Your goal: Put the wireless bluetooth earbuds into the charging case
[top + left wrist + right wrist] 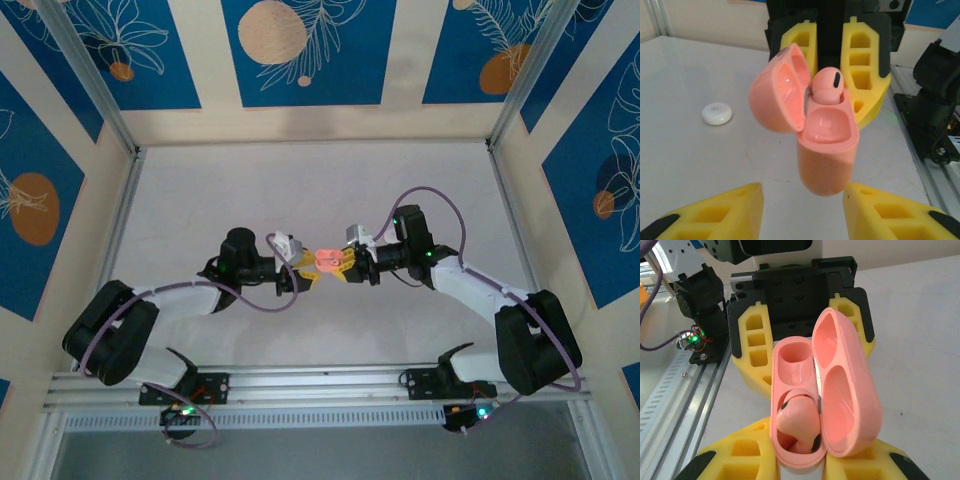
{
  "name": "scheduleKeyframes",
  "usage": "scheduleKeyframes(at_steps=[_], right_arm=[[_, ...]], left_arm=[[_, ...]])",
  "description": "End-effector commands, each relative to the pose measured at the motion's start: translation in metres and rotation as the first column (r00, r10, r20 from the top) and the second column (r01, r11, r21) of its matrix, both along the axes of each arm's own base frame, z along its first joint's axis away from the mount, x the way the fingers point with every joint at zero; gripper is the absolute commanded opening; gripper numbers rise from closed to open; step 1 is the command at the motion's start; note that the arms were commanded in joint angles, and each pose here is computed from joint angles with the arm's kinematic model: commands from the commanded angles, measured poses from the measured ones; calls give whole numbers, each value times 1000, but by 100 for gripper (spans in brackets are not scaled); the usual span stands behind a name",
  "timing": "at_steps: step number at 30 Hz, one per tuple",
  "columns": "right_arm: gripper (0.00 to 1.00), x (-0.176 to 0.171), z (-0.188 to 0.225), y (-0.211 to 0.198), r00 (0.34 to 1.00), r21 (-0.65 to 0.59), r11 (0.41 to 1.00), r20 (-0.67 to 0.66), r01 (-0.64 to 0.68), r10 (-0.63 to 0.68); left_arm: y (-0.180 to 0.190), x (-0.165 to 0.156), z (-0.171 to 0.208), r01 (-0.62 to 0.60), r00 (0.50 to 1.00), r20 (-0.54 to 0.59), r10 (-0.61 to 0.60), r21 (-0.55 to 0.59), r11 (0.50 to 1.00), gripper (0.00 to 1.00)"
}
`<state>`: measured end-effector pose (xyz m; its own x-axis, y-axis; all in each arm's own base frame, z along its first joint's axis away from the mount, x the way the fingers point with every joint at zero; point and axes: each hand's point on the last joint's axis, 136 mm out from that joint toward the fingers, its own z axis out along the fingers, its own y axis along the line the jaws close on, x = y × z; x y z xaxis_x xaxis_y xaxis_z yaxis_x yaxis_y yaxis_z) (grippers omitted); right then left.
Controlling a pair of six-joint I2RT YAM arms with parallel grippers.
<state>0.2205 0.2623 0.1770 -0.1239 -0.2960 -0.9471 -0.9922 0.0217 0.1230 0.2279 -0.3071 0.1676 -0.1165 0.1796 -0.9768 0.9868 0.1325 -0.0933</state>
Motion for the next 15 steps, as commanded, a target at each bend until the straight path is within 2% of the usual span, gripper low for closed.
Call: scheduleKeyframes(at_steps=[1, 15], right_arm=[[11, -7, 18, 6, 996, 38, 997, 60, -66, 64], [11, -5, 16, 16, 993, 20, 995, 73, -99, 97]], left_arm=[[-1, -8, 22, 62, 998, 25, -60, -63, 996, 45], [1, -16, 42, 87, 996, 42, -82, -112, 990, 44]])
